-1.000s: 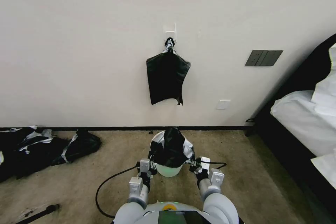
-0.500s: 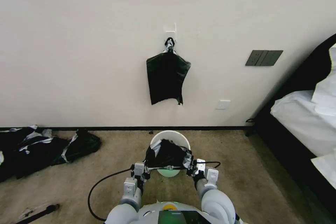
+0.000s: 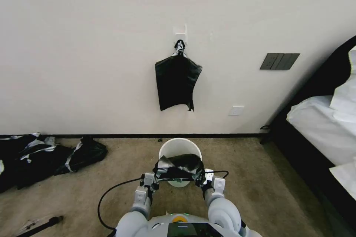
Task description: Place a trash bag onto the trash bin.
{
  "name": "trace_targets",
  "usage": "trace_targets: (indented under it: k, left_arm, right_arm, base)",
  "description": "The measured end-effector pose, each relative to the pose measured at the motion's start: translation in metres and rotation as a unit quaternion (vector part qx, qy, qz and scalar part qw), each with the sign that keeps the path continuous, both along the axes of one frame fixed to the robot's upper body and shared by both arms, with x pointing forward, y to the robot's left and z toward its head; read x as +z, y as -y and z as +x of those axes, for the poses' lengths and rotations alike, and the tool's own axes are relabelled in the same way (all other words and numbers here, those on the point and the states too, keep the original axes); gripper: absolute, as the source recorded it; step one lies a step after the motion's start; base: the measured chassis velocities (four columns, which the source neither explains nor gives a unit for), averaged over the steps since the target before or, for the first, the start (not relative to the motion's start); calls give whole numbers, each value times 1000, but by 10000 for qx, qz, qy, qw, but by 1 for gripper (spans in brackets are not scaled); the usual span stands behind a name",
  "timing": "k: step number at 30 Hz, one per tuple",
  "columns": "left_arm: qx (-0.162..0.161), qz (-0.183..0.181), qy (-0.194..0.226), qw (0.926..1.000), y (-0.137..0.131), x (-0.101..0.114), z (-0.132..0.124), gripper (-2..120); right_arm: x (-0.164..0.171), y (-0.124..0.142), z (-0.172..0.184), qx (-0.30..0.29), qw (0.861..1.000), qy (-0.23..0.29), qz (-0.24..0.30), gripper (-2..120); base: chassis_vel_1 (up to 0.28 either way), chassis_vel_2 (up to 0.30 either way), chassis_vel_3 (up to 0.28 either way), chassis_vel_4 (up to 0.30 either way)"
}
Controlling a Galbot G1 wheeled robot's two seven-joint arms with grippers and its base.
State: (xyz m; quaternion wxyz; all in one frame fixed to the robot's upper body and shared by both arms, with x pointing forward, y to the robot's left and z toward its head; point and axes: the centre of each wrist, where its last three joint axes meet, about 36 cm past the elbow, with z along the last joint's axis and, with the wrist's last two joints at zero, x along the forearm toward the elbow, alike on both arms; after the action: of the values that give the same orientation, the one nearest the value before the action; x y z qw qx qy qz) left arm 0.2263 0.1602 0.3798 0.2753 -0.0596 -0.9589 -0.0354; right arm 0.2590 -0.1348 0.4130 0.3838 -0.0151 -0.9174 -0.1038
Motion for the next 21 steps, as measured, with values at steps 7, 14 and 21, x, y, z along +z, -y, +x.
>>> trace_targets:
  k: [7,14,21]
  left_arm:
    - [11,71,-31,10000,2,-13,16,0]
    - [26,35,25,10000,6,-18,28,0]
    - [26,-35,-76,10000,2,-11,10,20]
  right_arm:
    - [-7,1,7,54,10000,48,-64,0]
    - [-18,2,11,113,9999,27,-113,0]
    - [-15,7,-1,197,9998,48,-42,15]
  base:
    - [0,0,0,0]
    - [0,0,0,0]
    - [0,0,0,0]
